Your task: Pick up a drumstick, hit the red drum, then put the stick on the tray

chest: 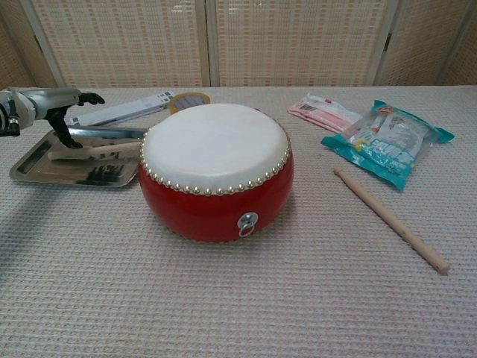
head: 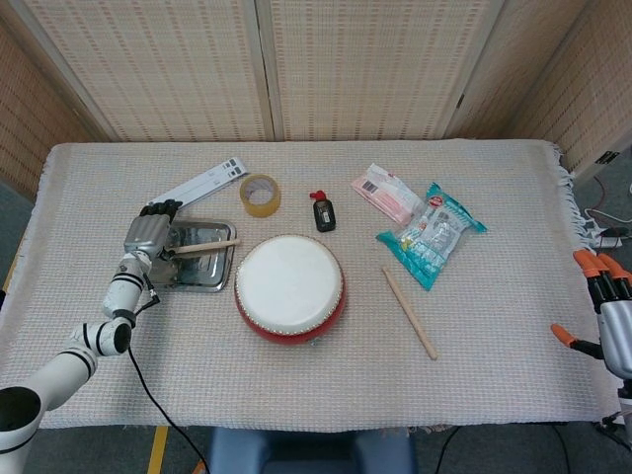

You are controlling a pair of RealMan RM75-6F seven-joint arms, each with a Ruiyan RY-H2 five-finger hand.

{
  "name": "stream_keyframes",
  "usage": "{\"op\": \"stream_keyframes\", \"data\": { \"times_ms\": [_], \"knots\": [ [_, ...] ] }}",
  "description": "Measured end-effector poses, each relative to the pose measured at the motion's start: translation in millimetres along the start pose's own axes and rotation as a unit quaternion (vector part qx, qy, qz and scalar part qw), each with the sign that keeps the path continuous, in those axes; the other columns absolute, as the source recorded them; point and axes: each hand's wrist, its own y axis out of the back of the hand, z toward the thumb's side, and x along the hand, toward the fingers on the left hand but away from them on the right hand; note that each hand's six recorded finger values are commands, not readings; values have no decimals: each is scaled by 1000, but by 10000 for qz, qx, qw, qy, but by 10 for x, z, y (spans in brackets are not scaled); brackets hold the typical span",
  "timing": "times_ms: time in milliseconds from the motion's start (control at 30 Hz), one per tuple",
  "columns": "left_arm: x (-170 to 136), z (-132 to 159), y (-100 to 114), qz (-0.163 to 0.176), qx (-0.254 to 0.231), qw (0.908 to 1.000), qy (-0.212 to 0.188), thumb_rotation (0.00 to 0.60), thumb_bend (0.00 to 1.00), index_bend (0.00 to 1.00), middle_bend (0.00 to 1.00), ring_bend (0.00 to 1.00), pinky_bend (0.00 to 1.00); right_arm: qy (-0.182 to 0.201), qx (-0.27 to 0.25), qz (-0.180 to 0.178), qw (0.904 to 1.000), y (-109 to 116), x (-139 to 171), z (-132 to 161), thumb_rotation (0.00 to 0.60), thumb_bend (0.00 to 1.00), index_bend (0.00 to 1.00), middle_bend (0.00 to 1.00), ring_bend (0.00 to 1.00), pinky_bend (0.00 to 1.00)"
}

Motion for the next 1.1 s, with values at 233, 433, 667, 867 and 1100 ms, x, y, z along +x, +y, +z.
{"op": "stream_keyframes", "data": {
  "times_ms": [233,433,667,867,1100],
  "knots": [
    [-61,-34,190,304,-402,9987,-45,600,237,0,0,0,25,-5,9,-13,10000,22,5,-11,600,92,54,90,46,204],
    [-263,-137,415,722,-753,9944,-137,600,278,11,12,0,46,-53,-81,85,9999,34,5,-39,600,93,61,90,46,203],
    [-735,-364,511,1159,-1044,9877,-67,600,311,90,61,0,65,-7,-338,296,9990,4,-9,-64,600,93,126,90,41,196],
    [-1322,-643,402,1457,-943,9846,224,600,311,110,66,0,63,256,-514,508,9971,-64,-6,-17,600,93,128,89,13,137],
    [-2102,-858,204,1670,-615,9825,547,600,311,107,65,0,58,448,-615,725,9945,-223,42,61,600,93,85,77,0,41]
  ]
}}
